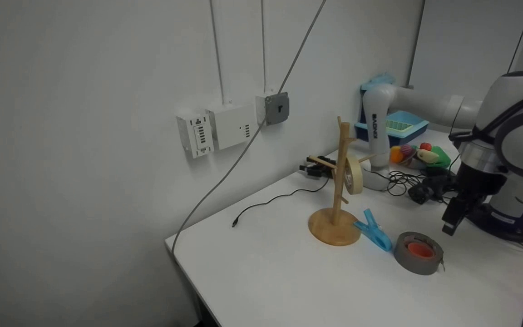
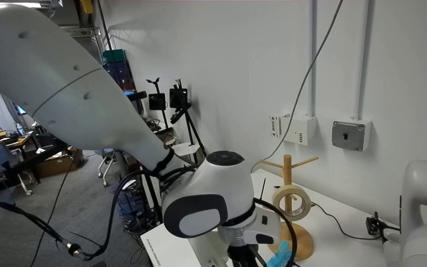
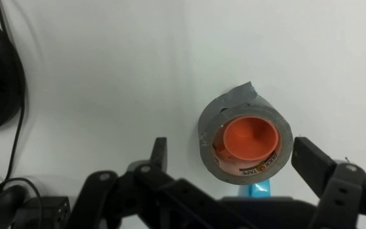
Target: Pick up the gray masking tape and hang it on the object
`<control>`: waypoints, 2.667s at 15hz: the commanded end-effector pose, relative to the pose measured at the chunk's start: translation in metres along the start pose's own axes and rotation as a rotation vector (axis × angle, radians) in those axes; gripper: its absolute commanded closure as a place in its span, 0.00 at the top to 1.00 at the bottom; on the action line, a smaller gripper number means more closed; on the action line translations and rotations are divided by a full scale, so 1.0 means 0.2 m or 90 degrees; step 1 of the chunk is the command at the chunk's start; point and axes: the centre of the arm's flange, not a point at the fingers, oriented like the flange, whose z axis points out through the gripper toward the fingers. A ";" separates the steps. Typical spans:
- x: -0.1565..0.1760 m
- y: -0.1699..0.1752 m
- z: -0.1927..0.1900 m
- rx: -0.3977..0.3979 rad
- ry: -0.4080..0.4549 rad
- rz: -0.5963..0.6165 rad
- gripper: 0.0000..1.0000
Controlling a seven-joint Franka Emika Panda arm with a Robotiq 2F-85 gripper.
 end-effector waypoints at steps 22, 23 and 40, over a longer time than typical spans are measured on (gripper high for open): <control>0.13 0.16 0.36 -0.041 0.000 -0.025 1.00; 0.15 0.17 0.37 -0.044 0.003 -0.026 1.00; 0.31 0.18 0.52 -0.044 0.014 -0.028 1.00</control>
